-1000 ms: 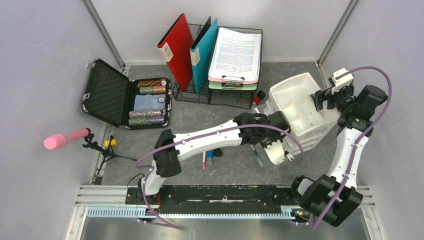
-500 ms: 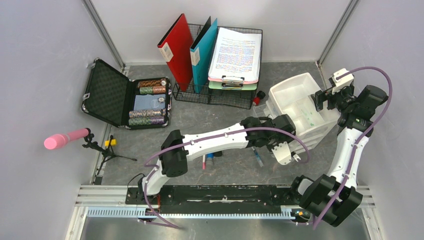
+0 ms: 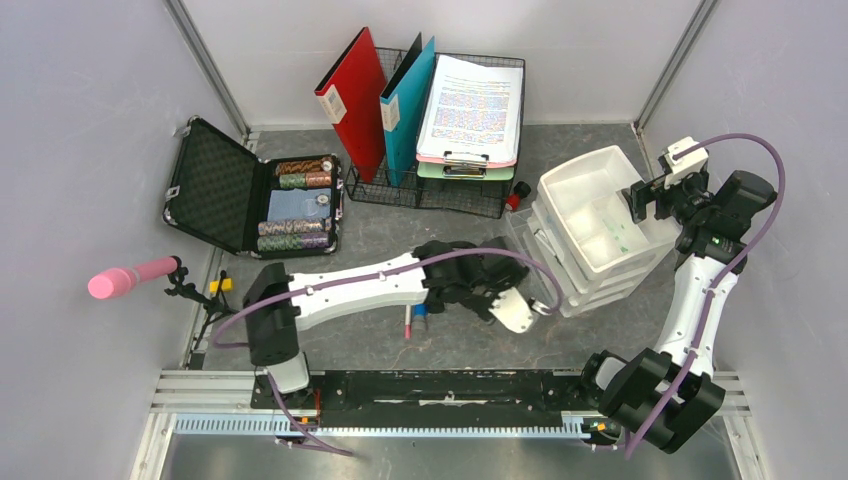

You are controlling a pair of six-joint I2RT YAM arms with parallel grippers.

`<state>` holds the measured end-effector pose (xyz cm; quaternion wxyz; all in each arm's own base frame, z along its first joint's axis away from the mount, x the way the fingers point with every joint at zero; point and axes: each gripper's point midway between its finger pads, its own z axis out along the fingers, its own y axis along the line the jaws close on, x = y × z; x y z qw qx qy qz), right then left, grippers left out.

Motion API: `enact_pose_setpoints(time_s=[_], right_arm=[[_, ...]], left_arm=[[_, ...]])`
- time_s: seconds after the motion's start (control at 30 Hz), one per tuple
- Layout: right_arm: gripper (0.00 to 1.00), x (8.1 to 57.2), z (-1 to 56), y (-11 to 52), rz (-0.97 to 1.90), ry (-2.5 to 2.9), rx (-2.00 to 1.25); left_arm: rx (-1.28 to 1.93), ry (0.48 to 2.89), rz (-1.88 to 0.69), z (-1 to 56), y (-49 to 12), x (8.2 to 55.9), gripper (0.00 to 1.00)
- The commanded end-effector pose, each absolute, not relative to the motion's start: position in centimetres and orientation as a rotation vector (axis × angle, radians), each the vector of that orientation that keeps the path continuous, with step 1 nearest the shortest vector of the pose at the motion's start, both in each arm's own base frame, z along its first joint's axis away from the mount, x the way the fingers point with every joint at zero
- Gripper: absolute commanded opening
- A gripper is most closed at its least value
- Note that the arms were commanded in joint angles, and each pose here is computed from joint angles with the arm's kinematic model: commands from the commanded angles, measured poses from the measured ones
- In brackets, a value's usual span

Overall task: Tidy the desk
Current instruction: Place the stationery in the drawer, then pick up the stationery from the center of the board.

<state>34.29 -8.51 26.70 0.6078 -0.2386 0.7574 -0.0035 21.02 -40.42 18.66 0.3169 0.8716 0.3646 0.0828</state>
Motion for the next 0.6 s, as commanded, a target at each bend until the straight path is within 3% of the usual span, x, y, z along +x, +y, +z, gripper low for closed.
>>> enact_pose_setpoints(time_s=[0.0,0.27,0.57], right_arm=[[0.96,30.7,16.7,-5.9,0.268,2.051,-0.49],[0.96,30.8,16.2,-5.9,0.282,2.063,-0.487],[0.96,30.8,16.0,-5.9,0.296,2.072,-0.476]], left_arm=[[2.127,1.33,0.075,16.1,-35.5,22.2,0.89],[1.636,2.038,-0.045,11.8,-25.6,25.6,0.96],[1.188,2.442,-0.208,8.1,-22.8,27.7,0.89]])
